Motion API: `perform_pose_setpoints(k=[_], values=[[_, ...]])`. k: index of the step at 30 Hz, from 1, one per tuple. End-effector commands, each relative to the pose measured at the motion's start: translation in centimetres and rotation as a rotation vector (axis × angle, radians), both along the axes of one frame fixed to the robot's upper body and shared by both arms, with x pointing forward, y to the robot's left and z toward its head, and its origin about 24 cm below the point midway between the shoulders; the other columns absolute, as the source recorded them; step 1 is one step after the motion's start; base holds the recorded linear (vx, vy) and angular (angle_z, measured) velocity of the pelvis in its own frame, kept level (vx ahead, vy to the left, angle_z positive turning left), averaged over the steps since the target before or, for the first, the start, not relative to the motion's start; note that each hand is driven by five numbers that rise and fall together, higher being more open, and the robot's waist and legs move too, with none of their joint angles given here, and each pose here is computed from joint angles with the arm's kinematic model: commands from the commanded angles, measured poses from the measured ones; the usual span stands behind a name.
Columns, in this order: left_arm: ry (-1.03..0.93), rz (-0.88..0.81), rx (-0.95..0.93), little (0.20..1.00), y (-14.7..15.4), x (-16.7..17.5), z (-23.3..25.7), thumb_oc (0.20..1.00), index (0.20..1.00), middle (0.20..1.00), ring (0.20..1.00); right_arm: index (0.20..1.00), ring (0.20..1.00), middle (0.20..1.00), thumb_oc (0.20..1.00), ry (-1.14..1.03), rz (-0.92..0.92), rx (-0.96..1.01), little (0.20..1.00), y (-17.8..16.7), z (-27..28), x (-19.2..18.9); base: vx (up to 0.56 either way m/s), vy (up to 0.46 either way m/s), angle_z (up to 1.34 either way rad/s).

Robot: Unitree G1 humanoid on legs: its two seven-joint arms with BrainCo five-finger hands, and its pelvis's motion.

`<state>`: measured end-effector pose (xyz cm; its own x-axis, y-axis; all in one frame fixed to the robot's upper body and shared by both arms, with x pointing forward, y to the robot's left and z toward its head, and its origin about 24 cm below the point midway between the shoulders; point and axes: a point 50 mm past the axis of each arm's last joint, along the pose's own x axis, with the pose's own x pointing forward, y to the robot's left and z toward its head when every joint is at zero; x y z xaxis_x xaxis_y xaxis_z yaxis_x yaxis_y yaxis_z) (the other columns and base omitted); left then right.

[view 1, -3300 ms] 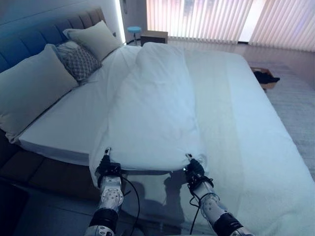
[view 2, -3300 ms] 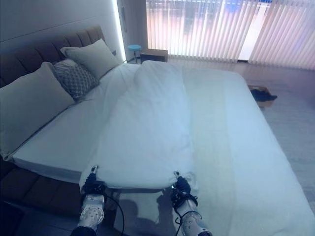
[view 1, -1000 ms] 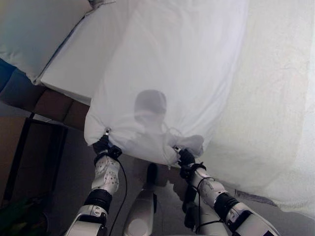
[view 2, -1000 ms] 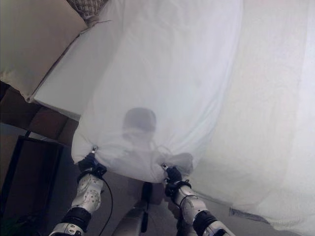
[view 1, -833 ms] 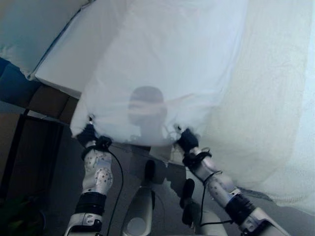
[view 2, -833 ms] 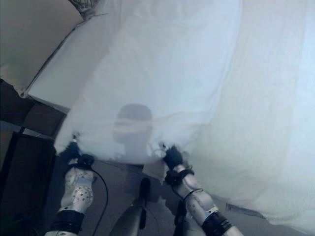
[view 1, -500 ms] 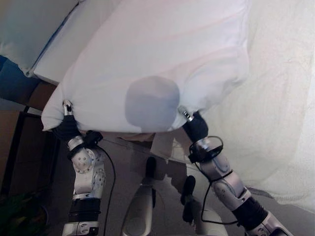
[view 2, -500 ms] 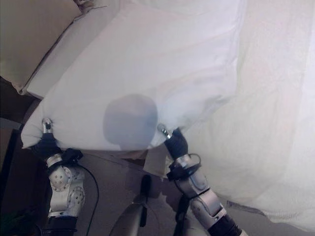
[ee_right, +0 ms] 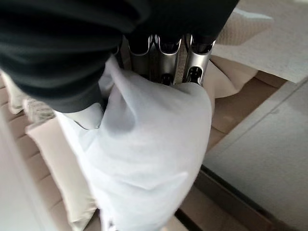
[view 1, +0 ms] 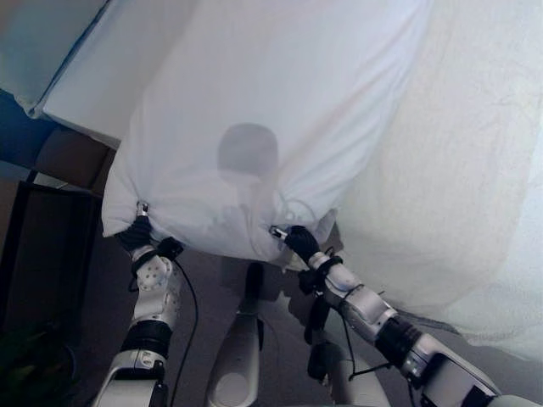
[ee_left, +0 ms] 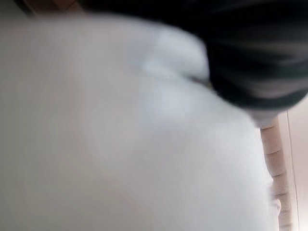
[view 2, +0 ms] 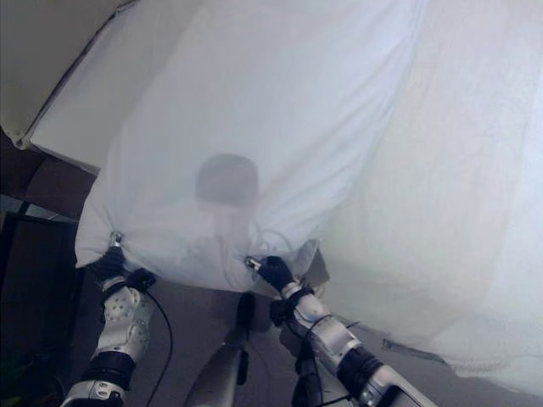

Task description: Make the bed

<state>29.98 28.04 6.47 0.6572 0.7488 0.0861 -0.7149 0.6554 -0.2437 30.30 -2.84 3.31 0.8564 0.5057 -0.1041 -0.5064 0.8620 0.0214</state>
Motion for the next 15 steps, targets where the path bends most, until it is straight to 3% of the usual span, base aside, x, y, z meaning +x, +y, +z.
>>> perform_pose_setpoints(k=[1, 2, 3, 8, 11, 12, 13, 15], values=[[-0.035, 0.265, 0.027, 0.413, 8.2, -2.8, 2.7, 0.413, 0.413, 0.413, 0.413, 0.335, 0.335, 0.335, 0.335, 0.067, -0.014, -0.108, 0.335, 0.6, -2.4, -0.9, 0.0, 0.027, -0.05], [-0.035, 0.264, 0.028, 0.664, 8.3, -2.8, 2.7, 0.664, 0.664, 0.664, 0.664, 0.796, 0.796, 0.796, 0.796, 0.067, -0.014, -0.107, 0.796, 0.6, -2.4, -0.9, 0.01, 0.027, -0.03], [0.016, 0.266, 0.027, 1.0, 8.6, -2.5, 2.5, 1.0, 1.0, 1.0, 1.0, 1.0, 1.0, 1.0, 1.0, 0.145, -0.067, -0.121, 1.0, 0.2, -3.7, -1.0, 0.0, 0.0, 0.0], [0.128, 0.268, 0.08, 1.0, 8.8, -2.6, 1.7, 1.0, 1.0, 1.0, 1.0, 1.0, 1.0, 1.0, 1.0, 0.256, -0.134, -0.172, 1.0, -1.5, -6.3, -1.7, 0.0, 0.007, 0.0], [0.34, 0.325, 0.095, 1.0, 10.2, -4.2, -1.0, 1.0, 1.0, 1.0, 1.0, 1.0, 1.0, 1.0, 1.0, 0.352, -0.231, -0.38, 1.0, -6.0, -9.9, -3.1, 0.0, 0.0, 0.0], [0.34, 0.325, 0.095, 1.0, 10.2, -4.2, -1.0, 1.0, 1.0, 1.0, 1.0, 1.0, 1.0, 1.0, 1.0, 0.352, -0.231, -0.379, 1.0, -6.0, -9.9, -3.1, 0.0, 0.0, 0.0], [0.414, 0.331, 0.085, 1.0, 10.6, -4.9, -2.2, 1.0, 1.0, 1.0, 1.0, 1.0, 1.0, 1.0, 1.0, 0.395, -0.304, -0.462, 1.0, -8.6, -11.1, -3.6, 0.0, 0.0, 0.0], [0.447, 0.315, 0.082, 1.0, 10.4, -5.3, -2.9, 1.0, 1.0, 1.0, 1.0, 1.0, 1.0, 1.0, 1.0, 0.434, -0.344, -0.511, 1.0, -10.4, -11.9, -4.3, 0.02, 0.007, 0.03]])
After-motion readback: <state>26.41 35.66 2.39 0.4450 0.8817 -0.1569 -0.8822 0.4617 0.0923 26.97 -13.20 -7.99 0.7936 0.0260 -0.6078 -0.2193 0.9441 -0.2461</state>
